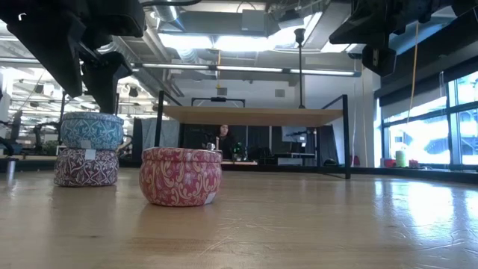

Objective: Pick & Place candle stick holders
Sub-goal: Put the blue scented candle on the shelf

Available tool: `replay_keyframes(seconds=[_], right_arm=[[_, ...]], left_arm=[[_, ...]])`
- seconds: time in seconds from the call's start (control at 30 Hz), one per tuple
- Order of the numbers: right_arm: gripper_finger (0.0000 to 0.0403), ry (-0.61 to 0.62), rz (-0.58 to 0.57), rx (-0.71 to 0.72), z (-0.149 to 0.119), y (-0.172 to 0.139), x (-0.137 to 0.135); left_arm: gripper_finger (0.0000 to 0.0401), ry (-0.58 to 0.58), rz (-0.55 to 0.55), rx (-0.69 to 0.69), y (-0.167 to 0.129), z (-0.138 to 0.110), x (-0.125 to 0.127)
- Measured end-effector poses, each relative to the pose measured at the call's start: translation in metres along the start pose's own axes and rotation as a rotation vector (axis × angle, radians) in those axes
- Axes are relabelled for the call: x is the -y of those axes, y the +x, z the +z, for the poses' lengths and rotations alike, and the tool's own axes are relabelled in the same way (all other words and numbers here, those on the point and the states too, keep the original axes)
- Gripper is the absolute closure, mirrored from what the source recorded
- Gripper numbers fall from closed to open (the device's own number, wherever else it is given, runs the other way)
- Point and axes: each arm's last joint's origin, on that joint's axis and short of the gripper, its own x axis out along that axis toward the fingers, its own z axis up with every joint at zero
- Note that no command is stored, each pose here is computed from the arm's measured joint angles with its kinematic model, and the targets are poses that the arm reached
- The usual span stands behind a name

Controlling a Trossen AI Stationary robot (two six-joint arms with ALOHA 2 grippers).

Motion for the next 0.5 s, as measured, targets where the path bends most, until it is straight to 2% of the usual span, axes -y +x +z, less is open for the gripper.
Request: replay_keyframes(seconds=[0.5], right_arm=[[0.0385, 0.0, 0.0, 0.0, 0.0, 0.0, 0.0]], left_arm=[[0.0052, 0.019, 0.052, -0.122, 0.036, 0.001, 0.004]])
